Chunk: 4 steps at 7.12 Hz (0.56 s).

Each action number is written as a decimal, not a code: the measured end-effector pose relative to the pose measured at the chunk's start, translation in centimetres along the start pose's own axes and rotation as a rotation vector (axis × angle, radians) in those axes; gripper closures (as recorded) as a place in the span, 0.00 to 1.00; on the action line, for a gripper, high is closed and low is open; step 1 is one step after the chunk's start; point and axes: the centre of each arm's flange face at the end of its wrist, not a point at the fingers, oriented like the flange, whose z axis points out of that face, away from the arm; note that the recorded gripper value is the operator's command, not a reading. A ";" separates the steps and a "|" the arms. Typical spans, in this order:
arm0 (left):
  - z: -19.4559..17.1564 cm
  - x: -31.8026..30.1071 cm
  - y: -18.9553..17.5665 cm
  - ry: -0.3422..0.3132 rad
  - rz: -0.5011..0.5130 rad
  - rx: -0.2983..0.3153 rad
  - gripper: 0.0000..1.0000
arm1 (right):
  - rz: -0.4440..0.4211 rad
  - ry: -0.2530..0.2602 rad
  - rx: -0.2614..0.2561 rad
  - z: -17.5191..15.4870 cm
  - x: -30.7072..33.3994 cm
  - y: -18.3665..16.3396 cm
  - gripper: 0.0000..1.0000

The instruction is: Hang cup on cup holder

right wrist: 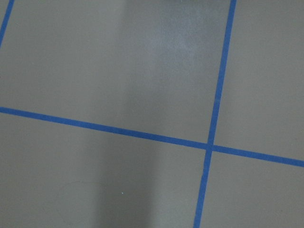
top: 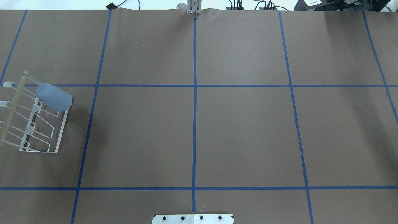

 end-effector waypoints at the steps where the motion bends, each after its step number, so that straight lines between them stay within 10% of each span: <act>1: -0.1 0.1 0.0 0.002 0.004 0.005 0.02 | -0.004 0.017 -0.036 -0.3 0.3 0.0 0.00; 4: -0.1 0.2 0.0 0.004 0.008 0.007 0.02 | 0.016 0.012 -0.070 0.0 0.8 0.6 0.00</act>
